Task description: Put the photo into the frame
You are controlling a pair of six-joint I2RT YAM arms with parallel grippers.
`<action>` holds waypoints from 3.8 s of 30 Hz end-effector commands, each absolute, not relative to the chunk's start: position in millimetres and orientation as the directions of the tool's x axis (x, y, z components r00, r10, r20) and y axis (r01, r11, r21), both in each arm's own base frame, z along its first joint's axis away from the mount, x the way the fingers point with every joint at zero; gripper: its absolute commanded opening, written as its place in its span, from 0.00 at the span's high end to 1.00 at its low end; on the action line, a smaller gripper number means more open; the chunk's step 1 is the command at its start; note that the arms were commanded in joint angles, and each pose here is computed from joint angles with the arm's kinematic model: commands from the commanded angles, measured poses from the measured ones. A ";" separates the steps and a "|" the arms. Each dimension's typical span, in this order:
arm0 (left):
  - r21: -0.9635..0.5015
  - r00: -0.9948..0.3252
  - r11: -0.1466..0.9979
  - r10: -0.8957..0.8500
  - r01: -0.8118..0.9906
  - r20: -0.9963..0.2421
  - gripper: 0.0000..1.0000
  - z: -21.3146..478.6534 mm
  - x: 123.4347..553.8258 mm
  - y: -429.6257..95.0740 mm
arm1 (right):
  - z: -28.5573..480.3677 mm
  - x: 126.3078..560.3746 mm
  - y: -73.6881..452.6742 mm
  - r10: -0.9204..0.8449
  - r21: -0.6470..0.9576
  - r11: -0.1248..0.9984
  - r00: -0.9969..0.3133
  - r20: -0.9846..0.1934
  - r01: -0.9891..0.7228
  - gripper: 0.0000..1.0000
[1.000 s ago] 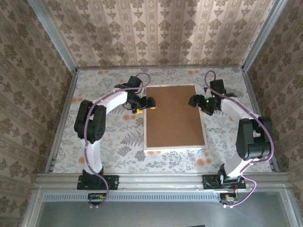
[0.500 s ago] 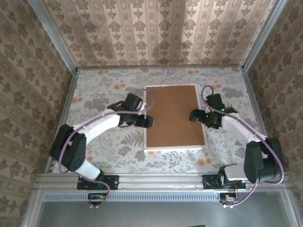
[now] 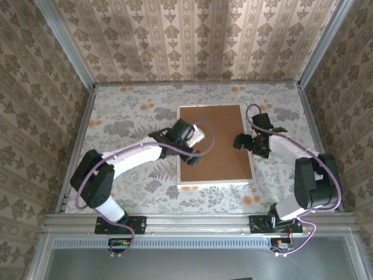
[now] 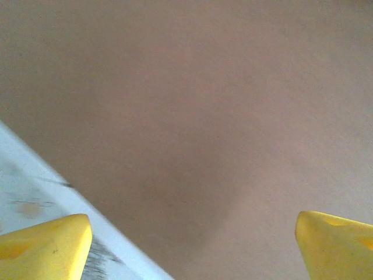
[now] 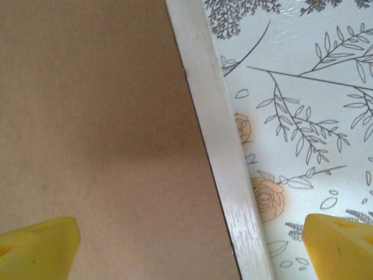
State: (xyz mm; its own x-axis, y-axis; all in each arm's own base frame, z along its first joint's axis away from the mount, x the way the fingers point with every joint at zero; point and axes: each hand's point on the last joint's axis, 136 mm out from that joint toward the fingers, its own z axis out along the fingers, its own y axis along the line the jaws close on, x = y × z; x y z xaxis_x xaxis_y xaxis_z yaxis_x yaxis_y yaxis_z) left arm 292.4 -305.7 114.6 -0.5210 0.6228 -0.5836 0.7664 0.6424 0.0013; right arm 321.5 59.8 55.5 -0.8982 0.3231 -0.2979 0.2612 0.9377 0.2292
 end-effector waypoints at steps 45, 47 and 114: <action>-0.398 -0.800 0.753 0.273 0.523 -0.534 0.07 51.2 564.5 -323.7 | 93.1 219.0 193.8 -0.846 -0.120 0.407 -0.324 -0.423 -0.905 0.06; -0.418 -0.811 0.750 0.265 0.513 -0.521 0.07 48.6 563.5 -321.8 | 88.2 213.1 189.7 -0.873 -0.126 0.367 -0.295 -0.390 -0.922 0.05; -0.534 -0.842 0.694 0.201 0.483 -0.501 0.08 47.2 565.3 -328.1 | 48.2 259.7 190.5 -0.976 -0.335 0.173 -0.115 -0.185 -0.926 0.09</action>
